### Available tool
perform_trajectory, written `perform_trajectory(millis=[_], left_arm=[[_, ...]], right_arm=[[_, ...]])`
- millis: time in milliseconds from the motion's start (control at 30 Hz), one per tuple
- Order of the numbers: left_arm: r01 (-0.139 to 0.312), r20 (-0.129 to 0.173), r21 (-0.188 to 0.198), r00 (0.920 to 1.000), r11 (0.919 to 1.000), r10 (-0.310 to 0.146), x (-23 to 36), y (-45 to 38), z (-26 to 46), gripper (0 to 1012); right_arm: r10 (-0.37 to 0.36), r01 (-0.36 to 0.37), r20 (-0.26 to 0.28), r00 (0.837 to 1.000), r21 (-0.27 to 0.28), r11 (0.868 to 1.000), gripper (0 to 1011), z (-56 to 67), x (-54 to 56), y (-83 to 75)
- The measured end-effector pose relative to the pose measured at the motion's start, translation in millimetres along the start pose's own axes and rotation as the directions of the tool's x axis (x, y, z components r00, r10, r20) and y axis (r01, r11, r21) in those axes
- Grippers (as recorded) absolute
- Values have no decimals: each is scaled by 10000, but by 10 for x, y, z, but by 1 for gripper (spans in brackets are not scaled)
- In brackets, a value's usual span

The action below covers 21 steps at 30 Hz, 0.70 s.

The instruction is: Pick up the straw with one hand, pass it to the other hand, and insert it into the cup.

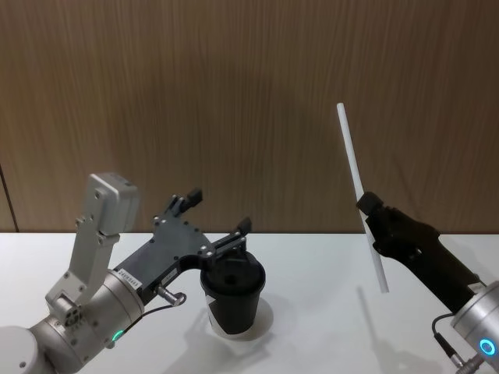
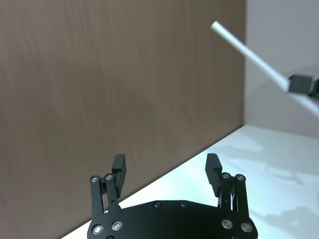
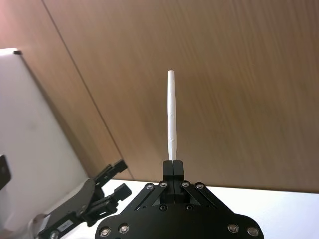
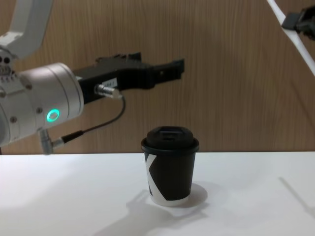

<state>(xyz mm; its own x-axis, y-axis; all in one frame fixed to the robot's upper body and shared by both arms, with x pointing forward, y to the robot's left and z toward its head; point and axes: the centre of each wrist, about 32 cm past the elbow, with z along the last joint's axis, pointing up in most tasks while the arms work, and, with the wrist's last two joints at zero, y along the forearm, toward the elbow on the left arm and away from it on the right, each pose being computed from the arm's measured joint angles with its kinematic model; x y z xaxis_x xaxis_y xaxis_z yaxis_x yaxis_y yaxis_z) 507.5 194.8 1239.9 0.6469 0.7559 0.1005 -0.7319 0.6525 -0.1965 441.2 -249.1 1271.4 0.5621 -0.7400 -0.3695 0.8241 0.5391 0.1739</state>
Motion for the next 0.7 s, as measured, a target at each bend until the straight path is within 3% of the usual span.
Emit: perform_trajectory(millis=[167,200,367,533,567,600,633,700], left_arm=[[653,-581,-436,9960,9969,-678,8,-44,47,1003],[653,-581,-436,9960,9969,-678,8,-44,47,1003],[1241,-1232,-920,9832,9880,-1350,5,-88,85,1003],[1683,-1934,-1324,9622,9768,-1920,-3,-121,109,1003],[1788,-2131,-1439,9549,9733,-2069,-4,-128,112,1003],[1788,-2131,-1439,9549,9733,-2069,-4,-128,112,1003],[1854,-2337,-1561,9474,9702,-2186,-3,-136,113,1003],[1924,-2476,-1654,9413,9673,-2295,-2,-140,110,1004]], right_arm=[[419,-416,-254,9988,106,9991,2,-18,8,-26],[453,-450,-279,9986,106,9989,2,-23,9,-29],[748,-746,-508,9959,62,9972,2,-88,39,-47],[940,-950,-638,9935,-127,9954,2,-176,85,-49],[976,-988,-647,9931,-147,9950,2,-187,91,-48],[990,-1004,-662,9929,-182,9948,2,-199,97,-48],[1024,-1039,-669,9925,-199,9944,2,-211,103,-47],[1100,-1122,-695,9915,-274,9933,2,-247,116,-41]])
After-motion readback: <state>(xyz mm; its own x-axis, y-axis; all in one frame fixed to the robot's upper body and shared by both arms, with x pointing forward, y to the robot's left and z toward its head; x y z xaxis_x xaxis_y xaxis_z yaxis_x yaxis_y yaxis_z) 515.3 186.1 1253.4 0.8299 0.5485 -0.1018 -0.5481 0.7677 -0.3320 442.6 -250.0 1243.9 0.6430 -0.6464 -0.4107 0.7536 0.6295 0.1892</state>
